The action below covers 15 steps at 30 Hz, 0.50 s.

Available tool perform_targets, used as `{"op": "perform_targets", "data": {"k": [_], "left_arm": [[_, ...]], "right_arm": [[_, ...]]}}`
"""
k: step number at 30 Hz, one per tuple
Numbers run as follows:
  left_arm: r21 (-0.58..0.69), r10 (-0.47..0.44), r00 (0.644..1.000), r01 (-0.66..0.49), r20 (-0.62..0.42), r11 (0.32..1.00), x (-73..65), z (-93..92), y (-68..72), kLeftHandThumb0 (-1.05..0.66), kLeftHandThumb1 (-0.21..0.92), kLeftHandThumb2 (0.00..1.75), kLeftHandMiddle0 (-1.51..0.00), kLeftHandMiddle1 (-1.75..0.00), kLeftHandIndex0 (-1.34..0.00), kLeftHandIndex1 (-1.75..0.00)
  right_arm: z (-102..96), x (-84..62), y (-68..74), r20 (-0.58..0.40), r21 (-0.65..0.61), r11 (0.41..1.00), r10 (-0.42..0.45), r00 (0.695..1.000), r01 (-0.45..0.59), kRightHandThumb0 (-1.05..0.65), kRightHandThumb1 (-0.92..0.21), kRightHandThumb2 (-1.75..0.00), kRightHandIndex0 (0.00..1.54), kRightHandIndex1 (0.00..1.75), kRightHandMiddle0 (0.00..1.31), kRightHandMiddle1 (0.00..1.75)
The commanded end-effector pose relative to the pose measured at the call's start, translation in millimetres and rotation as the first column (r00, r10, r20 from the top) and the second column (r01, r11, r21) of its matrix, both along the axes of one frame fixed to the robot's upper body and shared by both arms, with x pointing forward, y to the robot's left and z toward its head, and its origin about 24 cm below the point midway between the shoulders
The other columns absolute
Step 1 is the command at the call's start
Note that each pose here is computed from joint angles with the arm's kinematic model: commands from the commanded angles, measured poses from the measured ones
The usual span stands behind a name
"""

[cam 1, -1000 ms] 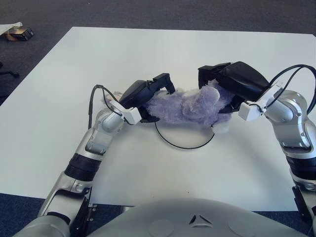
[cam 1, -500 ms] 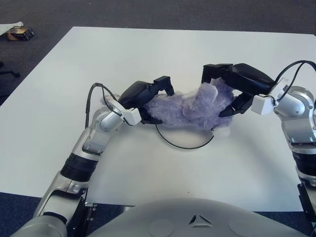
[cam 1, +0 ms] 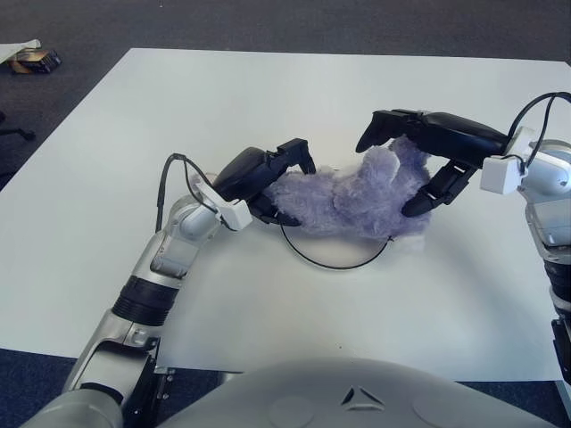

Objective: Put the doll into the plate.

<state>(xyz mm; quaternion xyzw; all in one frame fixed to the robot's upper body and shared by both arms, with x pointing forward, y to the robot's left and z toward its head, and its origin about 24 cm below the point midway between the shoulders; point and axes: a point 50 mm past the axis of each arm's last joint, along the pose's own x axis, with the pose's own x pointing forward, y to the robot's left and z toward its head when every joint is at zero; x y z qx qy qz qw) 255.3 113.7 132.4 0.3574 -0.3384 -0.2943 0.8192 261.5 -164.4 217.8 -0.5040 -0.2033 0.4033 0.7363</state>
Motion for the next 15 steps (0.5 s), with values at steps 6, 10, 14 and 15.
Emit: {"op": "perform_targets", "data": {"k": [6,10,14,15], "left_arm": [[-0.023,0.004,0.999,-0.003,0.032,1.000,3.9,-0.9,3.9,-0.90,0.92,0.78,-0.97,-1.75,-0.30,-1.75],[-0.022,0.011,0.999,-0.010,0.035,1.000,5.1,-2.9,5.4,-0.91,0.92,0.85,-0.89,-1.75,-0.21,-1.75],[-0.020,0.015,0.999,-0.014,0.034,1.000,6.3,-4.0,6.5,-0.92,0.92,0.87,-0.83,-1.75,-0.11,-1.75],[-0.022,0.013,0.999,-0.012,0.034,1.000,6.7,-4.0,7.0,-0.92,0.92,0.87,-0.82,-1.75,-0.09,-1.74]], "right_arm": [[6.1,3.5,-8.8,-0.047,0.052,0.999,0.012,0.999,-0.010,-0.89,-0.65,-0.55,0.01,0.47,0.00,0.79],[6.3,4.5,-11.6,-0.064,0.091,0.996,0.029,0.998,-0.024,-0.91,-0.66,-0.54,0.02,0.46,0.00,0.81],[6.0,7.2,-15.3,-0.079,0.120,0.992,0.044,0.996,-0.034,-0.92,-0.67,-0.52,0.04,0.45,0.00,0.85],[5.9,7.8,-16.1,-0.080,0.127,0.991,0.046,0.996,-0.035,-0.92,-0.67,-0.51,0.04,0.44,0.00,0.86]]}}
